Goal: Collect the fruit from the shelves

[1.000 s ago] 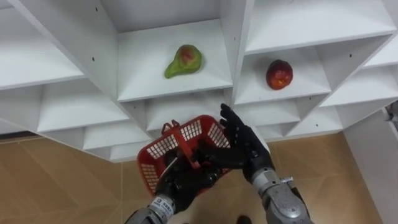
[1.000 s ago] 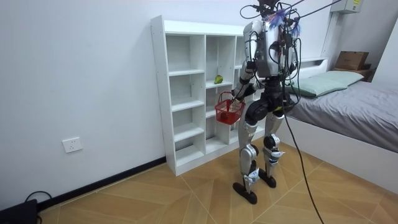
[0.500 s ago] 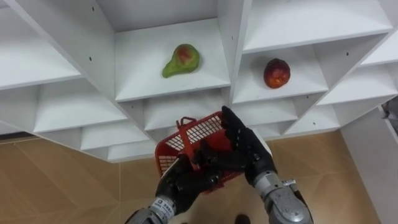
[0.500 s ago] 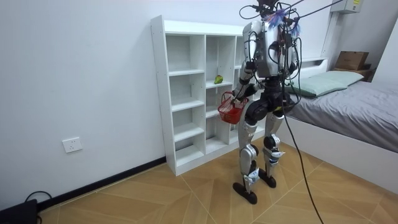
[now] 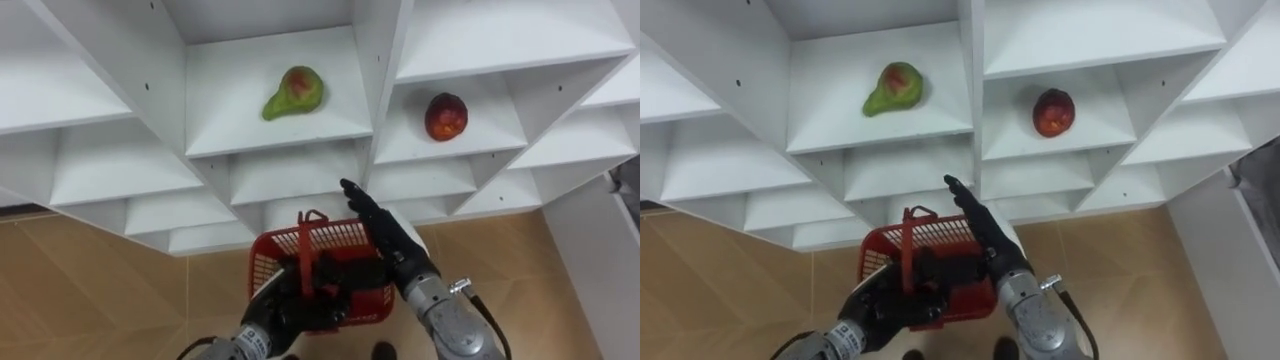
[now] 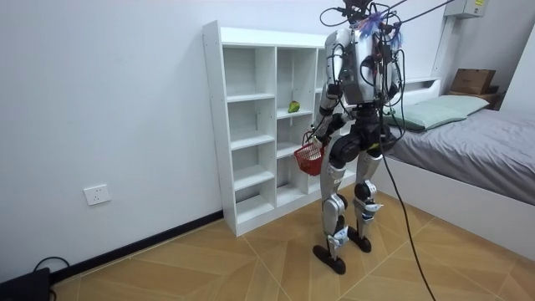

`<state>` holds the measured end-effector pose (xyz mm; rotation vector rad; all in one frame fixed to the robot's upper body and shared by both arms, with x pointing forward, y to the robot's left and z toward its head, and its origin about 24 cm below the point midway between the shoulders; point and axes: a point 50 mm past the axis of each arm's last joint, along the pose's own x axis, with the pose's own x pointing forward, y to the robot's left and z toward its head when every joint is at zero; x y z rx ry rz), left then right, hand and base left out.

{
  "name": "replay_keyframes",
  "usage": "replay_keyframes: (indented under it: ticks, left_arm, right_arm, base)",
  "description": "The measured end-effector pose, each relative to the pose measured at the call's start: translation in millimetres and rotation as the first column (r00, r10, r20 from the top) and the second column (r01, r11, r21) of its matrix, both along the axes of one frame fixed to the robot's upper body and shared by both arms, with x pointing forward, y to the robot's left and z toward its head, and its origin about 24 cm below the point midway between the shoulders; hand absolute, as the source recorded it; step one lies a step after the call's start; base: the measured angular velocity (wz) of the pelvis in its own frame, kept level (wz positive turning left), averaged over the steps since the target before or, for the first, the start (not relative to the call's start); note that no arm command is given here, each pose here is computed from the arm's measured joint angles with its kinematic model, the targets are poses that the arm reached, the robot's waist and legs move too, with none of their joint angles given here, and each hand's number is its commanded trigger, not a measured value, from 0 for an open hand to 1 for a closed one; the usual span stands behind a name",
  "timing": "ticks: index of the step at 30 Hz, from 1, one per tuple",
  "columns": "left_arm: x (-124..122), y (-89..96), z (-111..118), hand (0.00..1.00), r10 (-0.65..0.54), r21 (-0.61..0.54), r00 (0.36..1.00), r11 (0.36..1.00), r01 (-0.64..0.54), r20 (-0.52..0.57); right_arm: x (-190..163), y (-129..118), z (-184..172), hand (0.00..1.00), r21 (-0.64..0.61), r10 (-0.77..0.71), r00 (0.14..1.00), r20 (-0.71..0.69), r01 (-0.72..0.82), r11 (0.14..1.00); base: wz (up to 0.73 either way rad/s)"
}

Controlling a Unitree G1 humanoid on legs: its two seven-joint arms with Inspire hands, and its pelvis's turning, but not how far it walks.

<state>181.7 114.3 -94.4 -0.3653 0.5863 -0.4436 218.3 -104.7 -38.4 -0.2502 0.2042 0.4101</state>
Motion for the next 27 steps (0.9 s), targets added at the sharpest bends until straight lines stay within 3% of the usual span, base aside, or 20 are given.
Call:
replay_keyframes:
  ticks: [13, 21, 27]
  left_arm:
    - [-8.3, 30.7, -14.5, 1.0, 0.002, 0.165, 0.999, 0.986, 0.006, -0.047]
    - [-9.0, 41.1, -15.5, 1.0, 0.04, 0.182, 0.998, 0.983, -0.03, -0.053]
    - [-13.0, 48.3, -21.6, 1.0, 0.05, 0.217, 0.996, 0.976, -0.031, -0.08]
  right_arm:
    - [-2.4, 4.2, 19.0, 0.0, -0.188, 0.148, 0.979, 0.143, -0.12, 0.975]
    - [3.1, 7.3, 42.1, 0.0, -0.187, 0.136, 0.952, 0.275, -0.086, 0.979]
    - [5.9, 4.8, 49.3, 0.0, -0.284, 0.16, 0.925, 0.346, -0.059, 0.957]
  base:
    - [0.03]
    - [0.09]
    - [0.0]
